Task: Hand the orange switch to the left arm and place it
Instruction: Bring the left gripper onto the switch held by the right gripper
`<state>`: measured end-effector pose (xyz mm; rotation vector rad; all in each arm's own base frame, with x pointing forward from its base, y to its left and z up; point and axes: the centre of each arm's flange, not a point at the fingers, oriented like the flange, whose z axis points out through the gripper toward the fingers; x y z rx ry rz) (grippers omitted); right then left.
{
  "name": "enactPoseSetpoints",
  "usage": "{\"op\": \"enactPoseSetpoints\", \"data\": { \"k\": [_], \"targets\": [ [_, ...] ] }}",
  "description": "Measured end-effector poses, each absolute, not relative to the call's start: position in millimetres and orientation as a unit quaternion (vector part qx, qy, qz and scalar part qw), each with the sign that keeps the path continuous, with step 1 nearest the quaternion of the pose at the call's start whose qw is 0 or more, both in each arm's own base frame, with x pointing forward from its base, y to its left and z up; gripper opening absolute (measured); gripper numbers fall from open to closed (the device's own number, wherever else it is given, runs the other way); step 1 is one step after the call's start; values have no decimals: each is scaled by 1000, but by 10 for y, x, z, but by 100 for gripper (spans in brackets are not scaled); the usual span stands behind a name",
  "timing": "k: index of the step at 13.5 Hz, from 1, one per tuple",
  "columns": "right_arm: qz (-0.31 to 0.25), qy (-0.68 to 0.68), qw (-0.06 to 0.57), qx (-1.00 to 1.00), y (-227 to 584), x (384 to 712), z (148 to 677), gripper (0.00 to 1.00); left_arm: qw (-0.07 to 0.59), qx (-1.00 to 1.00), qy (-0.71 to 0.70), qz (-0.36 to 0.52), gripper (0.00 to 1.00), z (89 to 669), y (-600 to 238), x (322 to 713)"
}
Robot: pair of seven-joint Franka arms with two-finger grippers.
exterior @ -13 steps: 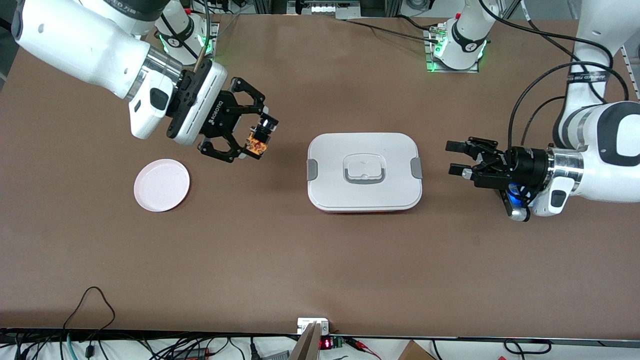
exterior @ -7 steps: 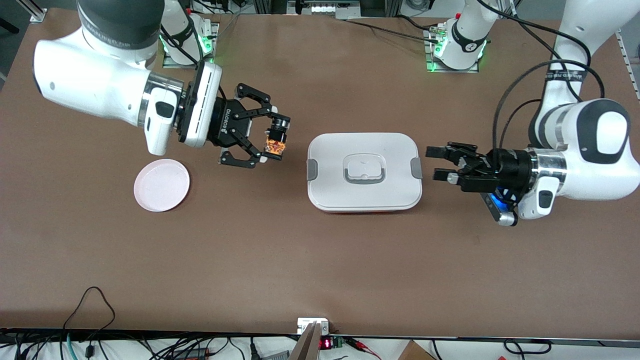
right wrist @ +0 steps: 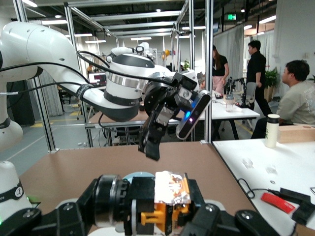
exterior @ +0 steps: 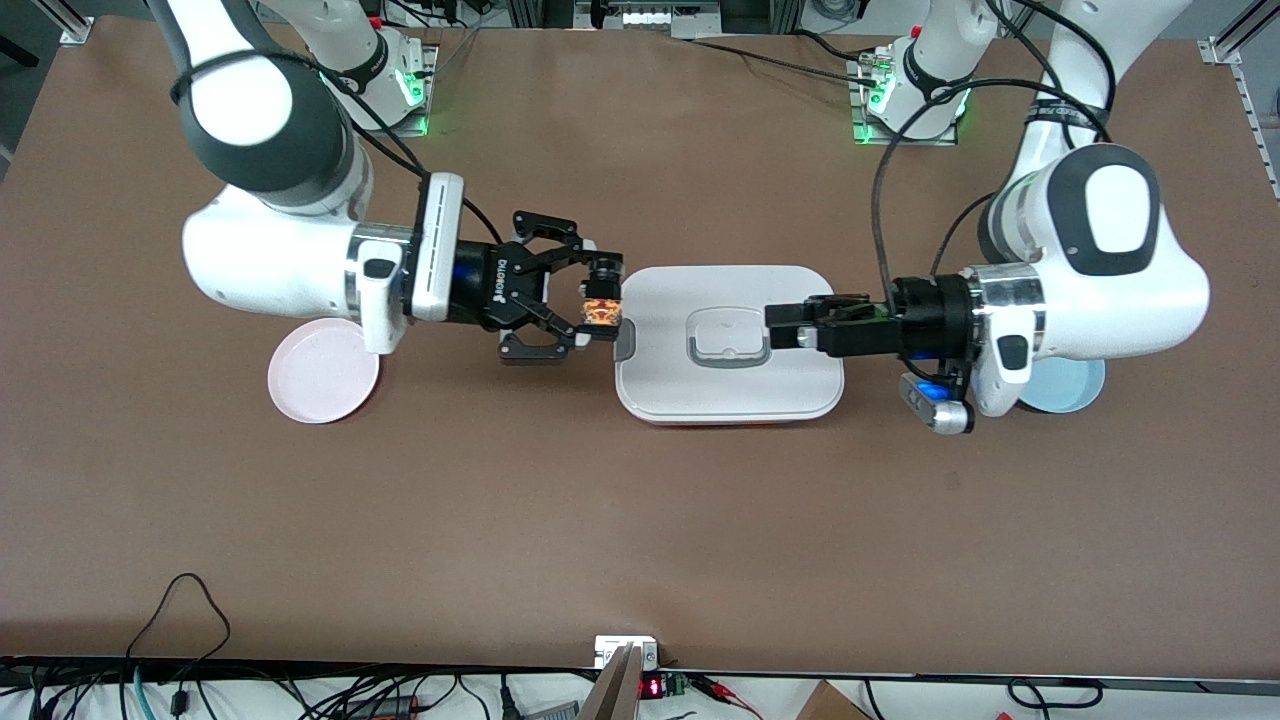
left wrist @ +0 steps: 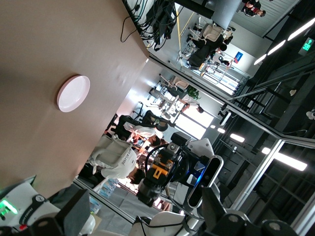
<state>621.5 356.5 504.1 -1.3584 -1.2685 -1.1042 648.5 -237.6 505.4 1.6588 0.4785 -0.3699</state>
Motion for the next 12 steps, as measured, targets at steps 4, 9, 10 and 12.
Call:
{"op": "enactPoseSetpoints", "data": {
  "k": [4, 9, 10, 12],
  "targets": [
    [-448, -507, 499, -542, 3878, 6078, 4945, 73, 637, 726, 202, -161, 100, 5008, -2554, 6435],
    [-446, -505, 497, -546, 4179, 5969, 4879, 73, 638, 726, 196, -168, 100, 5012, -2666, 6386],
    [-448, -505, 493, -549, 4235, 5955, 4872, 73, 637, 726, 195, -171, 100, 5003, -2702, 6363],
    [-448, -504, 491, -551, 4309, 5933, 4848, 73, 634, 727, 195, -180, 100, 4960, -2761, 6287]
  ]
}}
